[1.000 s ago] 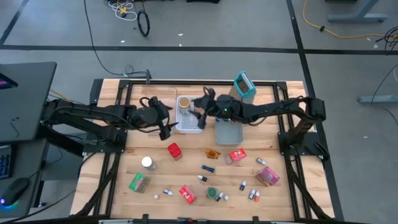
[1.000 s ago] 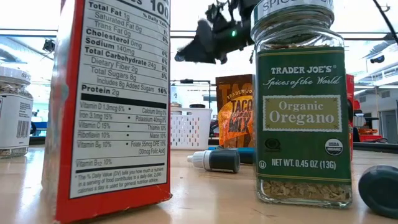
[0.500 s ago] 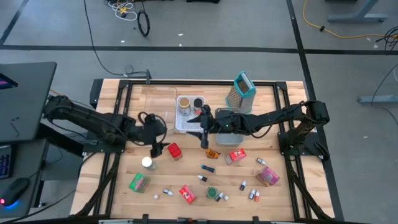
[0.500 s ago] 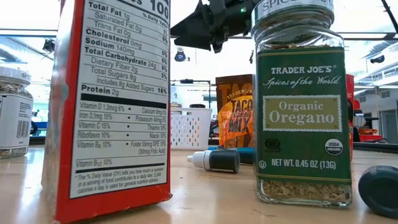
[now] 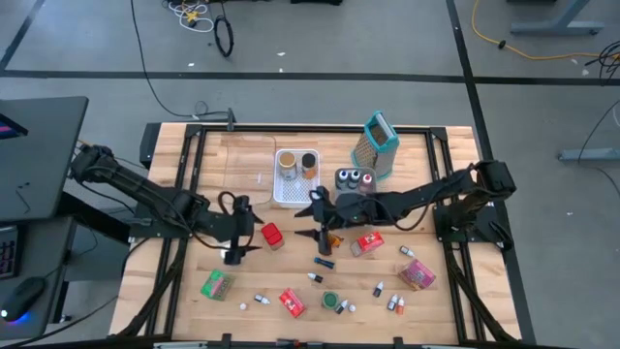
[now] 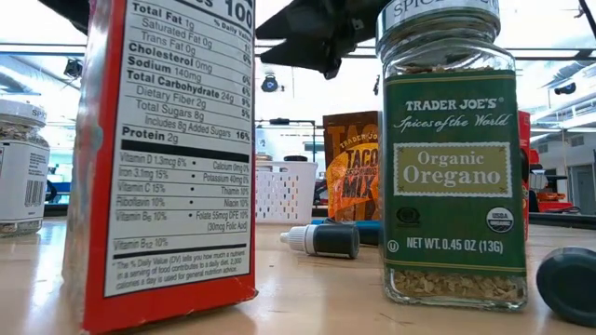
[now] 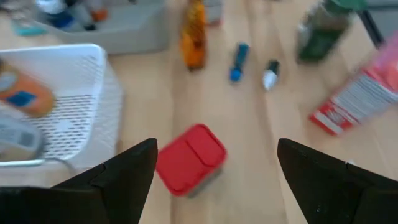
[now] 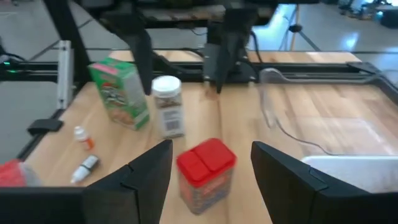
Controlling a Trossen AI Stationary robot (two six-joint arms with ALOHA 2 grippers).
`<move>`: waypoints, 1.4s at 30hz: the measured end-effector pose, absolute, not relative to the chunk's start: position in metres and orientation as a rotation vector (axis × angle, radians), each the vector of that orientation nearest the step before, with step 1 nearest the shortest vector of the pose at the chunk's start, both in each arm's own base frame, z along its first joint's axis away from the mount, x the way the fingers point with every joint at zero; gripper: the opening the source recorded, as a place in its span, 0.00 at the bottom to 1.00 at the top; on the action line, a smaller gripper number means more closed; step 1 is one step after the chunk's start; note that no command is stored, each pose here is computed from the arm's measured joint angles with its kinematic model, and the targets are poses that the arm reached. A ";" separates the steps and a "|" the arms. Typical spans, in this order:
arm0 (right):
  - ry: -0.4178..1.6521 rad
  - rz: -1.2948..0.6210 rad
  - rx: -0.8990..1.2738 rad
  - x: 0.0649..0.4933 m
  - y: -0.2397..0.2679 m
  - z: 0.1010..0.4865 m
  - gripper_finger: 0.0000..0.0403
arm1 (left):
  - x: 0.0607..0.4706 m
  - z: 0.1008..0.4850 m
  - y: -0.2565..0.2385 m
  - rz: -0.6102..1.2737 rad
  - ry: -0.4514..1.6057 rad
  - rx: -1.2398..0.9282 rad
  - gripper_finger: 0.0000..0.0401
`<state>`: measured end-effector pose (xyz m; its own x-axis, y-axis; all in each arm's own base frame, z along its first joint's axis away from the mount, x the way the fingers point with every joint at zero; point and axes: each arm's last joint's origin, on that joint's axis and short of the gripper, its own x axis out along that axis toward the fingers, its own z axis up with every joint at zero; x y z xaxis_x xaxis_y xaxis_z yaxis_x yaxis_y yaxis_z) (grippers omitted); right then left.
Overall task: Pick & Place Kitchen Items
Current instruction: Put the white spice bottle into the white basket
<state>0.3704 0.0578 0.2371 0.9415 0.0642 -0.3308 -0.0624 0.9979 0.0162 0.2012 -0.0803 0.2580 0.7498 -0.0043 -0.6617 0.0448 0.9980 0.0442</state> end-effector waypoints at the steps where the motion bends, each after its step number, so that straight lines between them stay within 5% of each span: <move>1: 0.334 0.073 0.001 0.370 0.061 0.237 0.57 | 0.201 0.257 -0.081 -0.049 0.731 0.055 0.85; 11: 0.398 0.119 -0.079 0.365 0.073 0.231 0.57 | 0.195 0.257 -0.097 -0.370 0.843 -0.228 0.85; 26: 0.390 0.120 -0.093 0.366 0.073 0.232 0.57 | 0.196 0.257 -0.097 -0.179 0.897 -0.594 0.85; 36: 0.389 0.122 -0.099 0.366 0.073 0.232 0.57 | 0.201 0.261 -0.092 -0.018 0.744 -0.541 0.85; 42: 0.389 0.121 -0.099 0.366 0.073 0.232 0.57 | 0.192 0.252 -0.093 -0.088 0.864 -0.341 0.85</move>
